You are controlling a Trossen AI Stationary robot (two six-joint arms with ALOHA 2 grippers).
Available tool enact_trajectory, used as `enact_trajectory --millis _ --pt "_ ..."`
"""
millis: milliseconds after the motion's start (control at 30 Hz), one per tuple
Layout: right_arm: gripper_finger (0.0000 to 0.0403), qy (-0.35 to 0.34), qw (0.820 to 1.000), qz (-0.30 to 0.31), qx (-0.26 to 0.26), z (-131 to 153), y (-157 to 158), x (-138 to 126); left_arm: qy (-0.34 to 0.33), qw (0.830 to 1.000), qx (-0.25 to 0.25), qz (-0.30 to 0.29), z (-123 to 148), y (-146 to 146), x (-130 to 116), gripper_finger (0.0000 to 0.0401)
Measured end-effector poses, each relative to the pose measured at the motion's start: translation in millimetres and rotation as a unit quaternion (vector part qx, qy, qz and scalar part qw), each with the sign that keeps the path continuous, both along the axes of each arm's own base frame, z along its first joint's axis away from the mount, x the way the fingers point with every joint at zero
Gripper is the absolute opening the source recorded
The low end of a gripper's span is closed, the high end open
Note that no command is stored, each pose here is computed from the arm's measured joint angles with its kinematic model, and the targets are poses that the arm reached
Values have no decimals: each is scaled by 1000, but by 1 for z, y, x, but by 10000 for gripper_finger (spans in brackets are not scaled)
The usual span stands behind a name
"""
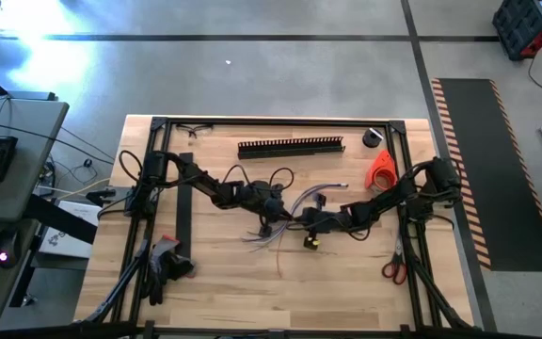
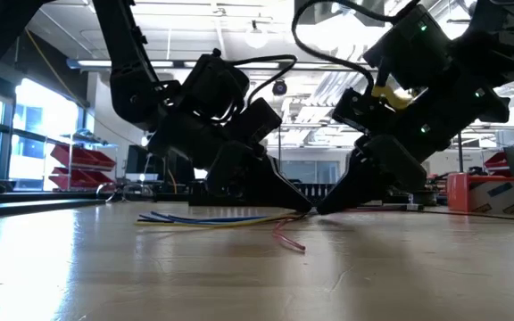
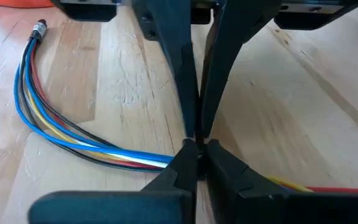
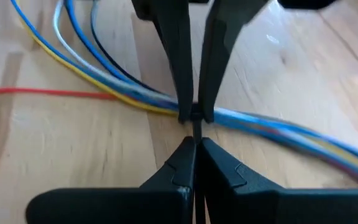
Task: Ziptie cables
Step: Wrap the zip tie around the cable wire
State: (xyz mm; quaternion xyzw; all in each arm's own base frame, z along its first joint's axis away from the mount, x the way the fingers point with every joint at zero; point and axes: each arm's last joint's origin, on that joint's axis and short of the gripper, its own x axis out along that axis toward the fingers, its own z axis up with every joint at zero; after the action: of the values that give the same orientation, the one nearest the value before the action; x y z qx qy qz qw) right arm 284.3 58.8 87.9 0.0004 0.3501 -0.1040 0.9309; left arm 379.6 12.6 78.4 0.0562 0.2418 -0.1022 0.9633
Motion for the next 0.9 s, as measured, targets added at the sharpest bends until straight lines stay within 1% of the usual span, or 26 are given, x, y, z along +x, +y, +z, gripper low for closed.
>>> enact_trajectory --millis 133,267,467,533,600,700,833,900 --pt "0 31 999 -25 -12 -5 12 -10 5 1000 3 5 0 0 0 2" --pt "0 40 998 -36 -24 -6 23 -18 14 1000 7 4 -3 0 -2 2" --pt "0 33 999 -30 -1 2 25 -20 12 1000 11 12 -1 2 -2 1" --pt "5 31 999 -32 20 3 22 -19 12 999 20 29 5 3 -2 1" --pt "22 30 998 -35 51 5 19 -16 13 998 30 48 18 4 -4 1" --pt "65 32 995 -14 88 7 20 -7 17 997 29 63 39 0 -8 0" --pt "132 20 991 76 107 20 34 7 8 996 -33 82 76 -14 -17 2" --pt "162 19 989 110 98 30 42 13 4 996 -45 76 94 -25 -23 4"
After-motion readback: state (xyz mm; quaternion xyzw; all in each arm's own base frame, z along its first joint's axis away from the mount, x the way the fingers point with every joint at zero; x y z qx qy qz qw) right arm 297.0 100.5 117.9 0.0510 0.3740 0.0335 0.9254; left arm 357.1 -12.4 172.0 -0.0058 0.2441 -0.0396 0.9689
